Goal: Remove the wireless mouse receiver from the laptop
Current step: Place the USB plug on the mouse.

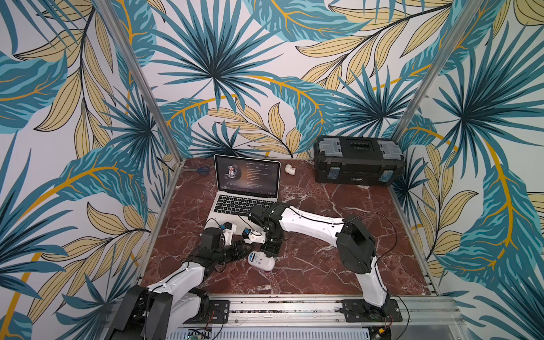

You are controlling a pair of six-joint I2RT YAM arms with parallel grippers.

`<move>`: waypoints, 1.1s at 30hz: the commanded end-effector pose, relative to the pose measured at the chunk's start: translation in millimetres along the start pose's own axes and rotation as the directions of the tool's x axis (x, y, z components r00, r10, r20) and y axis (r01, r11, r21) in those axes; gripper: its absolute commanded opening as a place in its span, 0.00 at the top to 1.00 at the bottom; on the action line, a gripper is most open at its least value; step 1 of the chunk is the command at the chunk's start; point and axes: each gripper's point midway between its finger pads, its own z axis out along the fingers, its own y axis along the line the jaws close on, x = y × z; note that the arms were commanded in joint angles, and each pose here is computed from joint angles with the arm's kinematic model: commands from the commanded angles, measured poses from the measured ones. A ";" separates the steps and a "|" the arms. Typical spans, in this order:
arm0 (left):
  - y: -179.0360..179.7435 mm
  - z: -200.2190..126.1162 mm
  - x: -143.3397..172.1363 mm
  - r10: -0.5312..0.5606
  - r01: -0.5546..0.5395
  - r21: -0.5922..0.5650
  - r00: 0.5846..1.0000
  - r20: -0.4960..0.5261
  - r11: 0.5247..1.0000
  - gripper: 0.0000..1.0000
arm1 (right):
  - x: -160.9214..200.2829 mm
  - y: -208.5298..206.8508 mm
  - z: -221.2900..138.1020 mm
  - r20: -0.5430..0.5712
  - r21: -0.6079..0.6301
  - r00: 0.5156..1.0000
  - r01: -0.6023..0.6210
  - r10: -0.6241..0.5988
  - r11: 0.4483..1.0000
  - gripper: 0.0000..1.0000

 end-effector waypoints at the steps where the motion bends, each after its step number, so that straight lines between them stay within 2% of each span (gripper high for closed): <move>1: 3.5 1.2 10.8 0.008 -0.008 0.014 1.000 -0.022 1.000 0.46 | 5.1 -0.6 14.6 -0.041 0.002 0.999 -0.010 0.010 1.000 1.00; 23: 4.1 3.2 20.8 -0.027 0.029 0.046 0.998 -0.048 0.998 0.46 | 7.0 -7.8 27.2 -0.067 0.049 0.998 0.014 -0.011 0.999 1.00; 33: -8.7 4.9 18.4 -0.034 0.039 0.132 0.999 -0.040 0.990 0.44 | 5.7 -9.8 27.3 -0.045 0.066 0.999 0.016 -0.013 0.998 1.00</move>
